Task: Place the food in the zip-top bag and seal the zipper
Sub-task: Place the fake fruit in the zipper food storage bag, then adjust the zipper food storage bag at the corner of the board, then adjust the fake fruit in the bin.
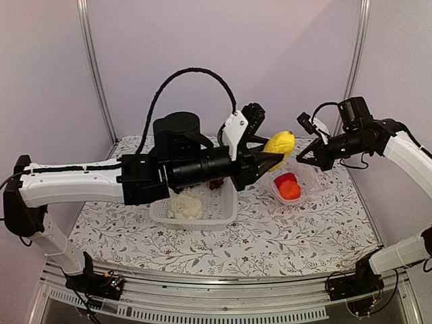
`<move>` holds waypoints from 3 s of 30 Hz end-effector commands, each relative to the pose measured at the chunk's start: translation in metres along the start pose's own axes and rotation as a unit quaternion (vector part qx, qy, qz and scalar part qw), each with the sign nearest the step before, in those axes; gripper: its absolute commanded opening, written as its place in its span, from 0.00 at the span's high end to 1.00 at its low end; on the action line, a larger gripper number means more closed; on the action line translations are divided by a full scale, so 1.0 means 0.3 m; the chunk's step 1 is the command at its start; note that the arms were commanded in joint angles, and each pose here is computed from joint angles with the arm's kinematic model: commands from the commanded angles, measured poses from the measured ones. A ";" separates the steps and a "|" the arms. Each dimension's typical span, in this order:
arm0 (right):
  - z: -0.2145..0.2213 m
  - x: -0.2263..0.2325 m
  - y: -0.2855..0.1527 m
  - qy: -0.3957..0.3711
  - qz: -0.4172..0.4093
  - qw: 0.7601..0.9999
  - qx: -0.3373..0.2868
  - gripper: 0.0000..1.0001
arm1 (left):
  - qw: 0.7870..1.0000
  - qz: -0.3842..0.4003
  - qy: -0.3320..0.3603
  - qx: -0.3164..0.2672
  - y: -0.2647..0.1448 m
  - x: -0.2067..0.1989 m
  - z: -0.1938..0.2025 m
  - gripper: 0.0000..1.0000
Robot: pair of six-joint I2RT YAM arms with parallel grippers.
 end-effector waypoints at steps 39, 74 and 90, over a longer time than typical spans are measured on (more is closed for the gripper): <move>-0.055 -0.028 -0.053 0.037 0.062 0.997 -0.002 1.00 | 0.992 -0.080 0.090 -0.023 0.198 -0.125 0.033 0.21; 0.047 -0.258 0.029 0.068 0.095 0.993 -0.033 1.00 | 0.877 -0.343 -0.169 0.292 -0.306 0.100 0.470 0.29; 0.067 -0.233 0.037 0.054 0.073 0.994 -0.062 1.00 | 0.810 -0.404 -0.243 0.348 -0.352 0.394 0.586 0.29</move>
Point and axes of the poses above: each gripper's point midway between its finger pads, its own y axis out along the fingers, its own x axis along the line the jaws close on, z = x × y, the point moved 9 cm from there along -y, back along the fingers, and after that the axes turned 4 degrees about y, right-handed, at the moved point
